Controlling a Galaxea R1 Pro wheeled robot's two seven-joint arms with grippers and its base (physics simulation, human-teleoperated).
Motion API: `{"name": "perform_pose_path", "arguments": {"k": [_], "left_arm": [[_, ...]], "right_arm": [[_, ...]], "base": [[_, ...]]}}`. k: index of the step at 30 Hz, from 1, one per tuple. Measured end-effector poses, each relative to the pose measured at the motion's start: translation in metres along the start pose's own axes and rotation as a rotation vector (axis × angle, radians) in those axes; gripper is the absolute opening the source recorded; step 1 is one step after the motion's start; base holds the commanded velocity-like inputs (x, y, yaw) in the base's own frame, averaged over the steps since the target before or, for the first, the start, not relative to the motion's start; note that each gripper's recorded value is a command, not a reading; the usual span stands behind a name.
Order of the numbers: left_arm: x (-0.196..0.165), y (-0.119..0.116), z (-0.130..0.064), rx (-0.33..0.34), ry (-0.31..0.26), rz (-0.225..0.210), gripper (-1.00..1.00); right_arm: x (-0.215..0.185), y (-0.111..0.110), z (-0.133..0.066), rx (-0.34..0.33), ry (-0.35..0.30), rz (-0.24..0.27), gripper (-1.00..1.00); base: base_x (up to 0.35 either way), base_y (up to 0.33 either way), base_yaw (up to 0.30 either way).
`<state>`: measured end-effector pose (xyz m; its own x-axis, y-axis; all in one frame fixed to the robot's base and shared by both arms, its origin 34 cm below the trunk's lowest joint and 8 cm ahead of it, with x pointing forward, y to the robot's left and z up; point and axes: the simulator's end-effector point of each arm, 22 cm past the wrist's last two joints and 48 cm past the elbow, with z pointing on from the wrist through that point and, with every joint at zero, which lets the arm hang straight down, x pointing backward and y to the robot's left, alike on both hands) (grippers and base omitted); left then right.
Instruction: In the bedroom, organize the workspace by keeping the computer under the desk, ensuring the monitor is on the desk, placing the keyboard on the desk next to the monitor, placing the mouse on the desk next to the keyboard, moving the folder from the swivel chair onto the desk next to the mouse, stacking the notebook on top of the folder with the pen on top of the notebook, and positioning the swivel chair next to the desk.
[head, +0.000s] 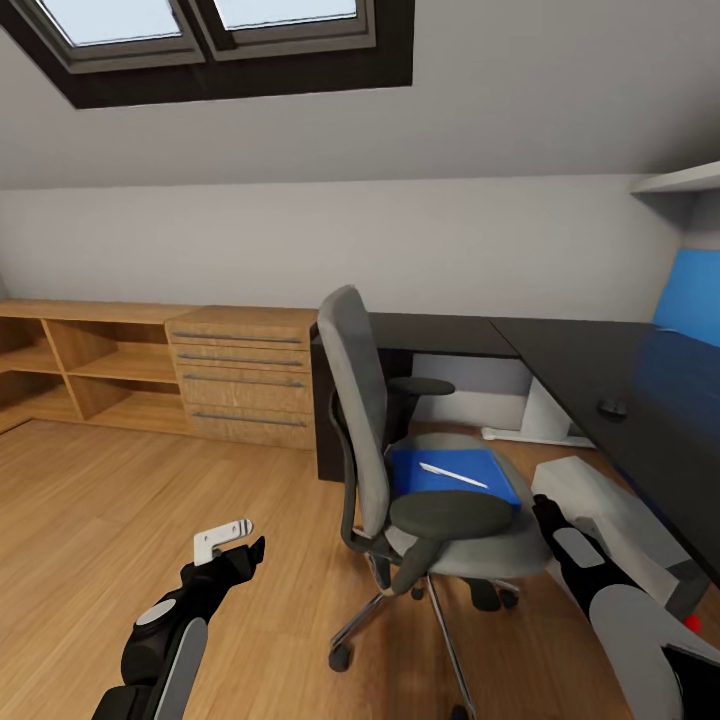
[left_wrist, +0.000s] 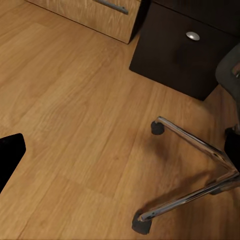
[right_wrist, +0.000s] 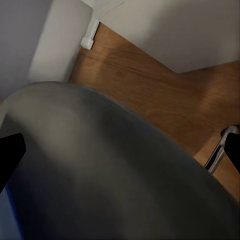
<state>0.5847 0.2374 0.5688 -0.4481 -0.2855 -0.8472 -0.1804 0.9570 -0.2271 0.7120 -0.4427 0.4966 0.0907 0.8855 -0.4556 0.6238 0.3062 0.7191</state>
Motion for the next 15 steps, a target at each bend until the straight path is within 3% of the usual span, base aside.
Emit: {"name": "perform_pose_path", "arguments": {"k": [8, 15], "left_arm": [[-0.0001, 0.0, -0.0002, 0.0, 0.0, 0.0, 1.0], [0.0002, -0.0002, -0.0002, 0.001, 0.001, 0.0, 1.0]], "right_arm": [[0.0054, -0.0019, 0.0, 0.004, 0.046, 0.04, 1.0], [0.0089, -0.001, -0.0003, 0.002, 0.056, 0.046, 1.0]], "base": [[0.0, 0.0, 0.0], [0.0, 0.0, 0.0]]}}
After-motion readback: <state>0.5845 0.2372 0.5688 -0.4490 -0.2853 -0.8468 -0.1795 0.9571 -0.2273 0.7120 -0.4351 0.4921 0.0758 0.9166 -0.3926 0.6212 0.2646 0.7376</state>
